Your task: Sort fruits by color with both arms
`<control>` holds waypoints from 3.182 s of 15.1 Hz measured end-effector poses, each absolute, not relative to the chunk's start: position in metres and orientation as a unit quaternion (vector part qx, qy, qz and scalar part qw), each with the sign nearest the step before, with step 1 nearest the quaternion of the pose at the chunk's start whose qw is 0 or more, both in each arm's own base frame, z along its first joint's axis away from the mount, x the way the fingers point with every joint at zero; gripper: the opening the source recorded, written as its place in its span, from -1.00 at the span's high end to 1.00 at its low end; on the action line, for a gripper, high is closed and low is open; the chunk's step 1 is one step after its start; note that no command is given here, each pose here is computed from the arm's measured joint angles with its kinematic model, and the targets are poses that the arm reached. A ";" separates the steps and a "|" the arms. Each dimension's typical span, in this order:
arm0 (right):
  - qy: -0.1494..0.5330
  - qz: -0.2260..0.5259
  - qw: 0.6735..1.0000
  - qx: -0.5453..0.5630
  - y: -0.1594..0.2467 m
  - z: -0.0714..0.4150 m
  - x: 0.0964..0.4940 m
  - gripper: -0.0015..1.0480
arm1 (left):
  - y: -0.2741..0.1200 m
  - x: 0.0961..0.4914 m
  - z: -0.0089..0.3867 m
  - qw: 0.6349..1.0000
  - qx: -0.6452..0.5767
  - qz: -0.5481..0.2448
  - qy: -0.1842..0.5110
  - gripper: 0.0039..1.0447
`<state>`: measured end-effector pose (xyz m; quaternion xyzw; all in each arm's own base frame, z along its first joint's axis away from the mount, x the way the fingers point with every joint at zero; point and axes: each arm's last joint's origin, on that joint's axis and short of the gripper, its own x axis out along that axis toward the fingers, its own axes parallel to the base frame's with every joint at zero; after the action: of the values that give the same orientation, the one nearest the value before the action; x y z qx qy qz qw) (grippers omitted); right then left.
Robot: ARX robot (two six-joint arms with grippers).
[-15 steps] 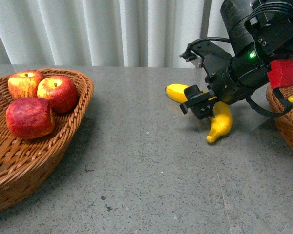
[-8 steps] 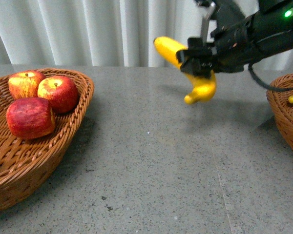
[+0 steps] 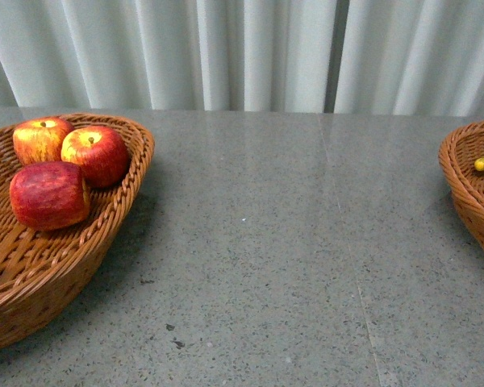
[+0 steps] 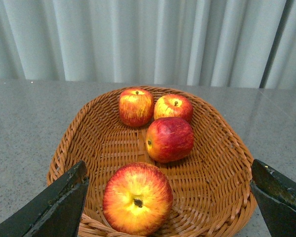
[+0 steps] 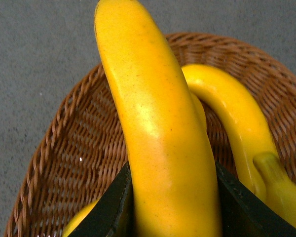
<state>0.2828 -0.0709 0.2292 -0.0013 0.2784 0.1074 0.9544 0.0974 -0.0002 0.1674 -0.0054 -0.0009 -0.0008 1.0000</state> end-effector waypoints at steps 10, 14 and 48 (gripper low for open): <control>0.299 0.133 0.944 -0.024 -0.056 0.220 0.272 -0.38 | 0.000 0.097 0.167 1.000 -0.005 -0.001 -0.001 -0.88; 0.259 0.137 0.956 -0.011 -0.055 0.242 0.266 -0.87 | 0.000 0.097 0.167 1.000 -0.005 -0.001 -0.001 -0.88; -0.002 0.000 1.000 -0.004 0.000 0.167 0.097 0.96 | 0.000 0.097 0.167 1.000 -0.005 -0.001 -0.001 -0.88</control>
<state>0.0971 0.0000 0.1671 -0.0037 -0.0016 0.0000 1.0000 0.0974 -0.0002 0.1674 -0.0054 -0.0009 -0.0010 1.0000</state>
